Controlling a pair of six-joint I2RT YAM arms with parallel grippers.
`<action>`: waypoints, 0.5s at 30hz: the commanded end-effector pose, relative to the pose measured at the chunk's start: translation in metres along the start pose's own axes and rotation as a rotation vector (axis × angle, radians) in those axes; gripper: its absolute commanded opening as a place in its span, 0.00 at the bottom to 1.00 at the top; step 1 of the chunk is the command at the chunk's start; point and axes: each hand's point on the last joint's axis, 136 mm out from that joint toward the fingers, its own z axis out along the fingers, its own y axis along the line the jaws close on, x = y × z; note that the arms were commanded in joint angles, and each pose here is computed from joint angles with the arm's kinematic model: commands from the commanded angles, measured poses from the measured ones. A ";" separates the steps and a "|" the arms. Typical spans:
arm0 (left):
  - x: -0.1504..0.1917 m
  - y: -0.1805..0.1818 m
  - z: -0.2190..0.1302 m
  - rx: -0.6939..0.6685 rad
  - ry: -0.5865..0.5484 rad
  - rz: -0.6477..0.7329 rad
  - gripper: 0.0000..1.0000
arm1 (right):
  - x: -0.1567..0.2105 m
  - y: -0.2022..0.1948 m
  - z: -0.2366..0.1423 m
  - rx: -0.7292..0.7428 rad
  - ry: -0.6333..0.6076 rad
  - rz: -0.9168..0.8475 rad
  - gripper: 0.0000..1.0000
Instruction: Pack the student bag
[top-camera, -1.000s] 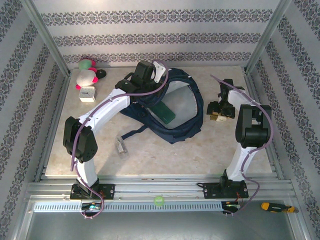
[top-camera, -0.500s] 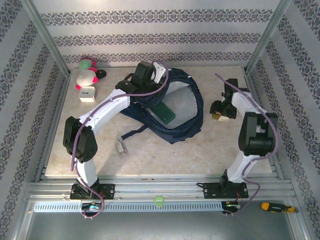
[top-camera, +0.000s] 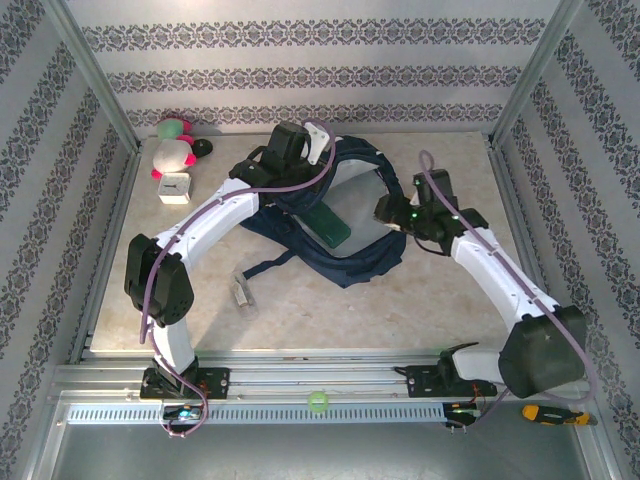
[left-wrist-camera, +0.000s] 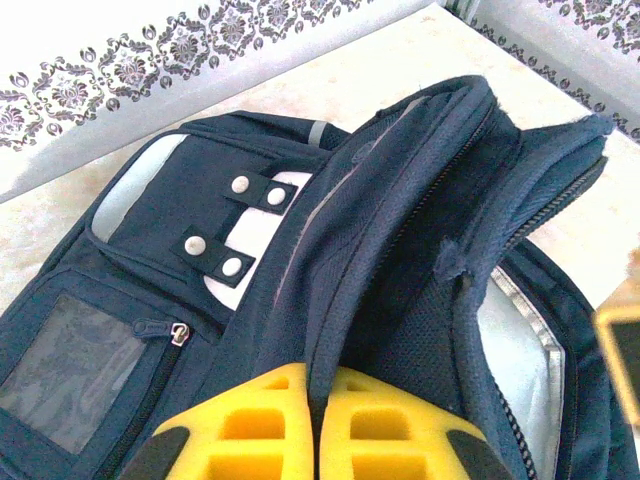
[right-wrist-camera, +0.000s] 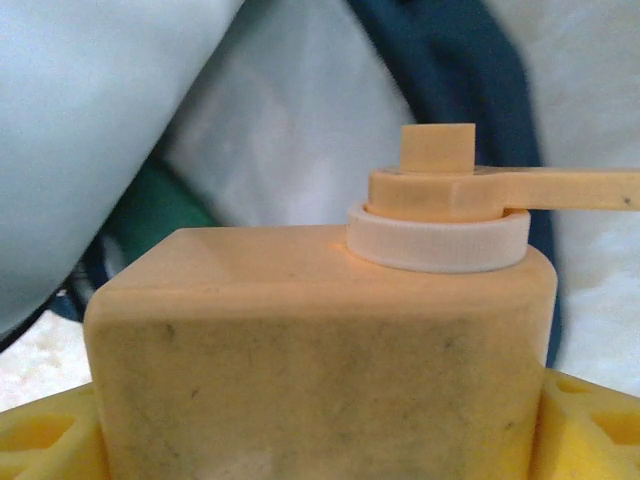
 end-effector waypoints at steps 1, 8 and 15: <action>-0.044 0.002 -0.030 -0.018 -0.155 -0.030 0.00 | -0.008 0.016 0.027 -0.056 -0.032 0.098 0.68; -0.043 0.001 -0.032 -0.009 -0.154 -0.034 0.00 | -0.005 0.029 0.087 -0.114 0.004 0.216 0.71; -0.042 -0.001 -0.035 -0.001 -0.151 -0.025 0.00 | -0.011 0.041 0.122 -0.222 -0.025 0.352 0.71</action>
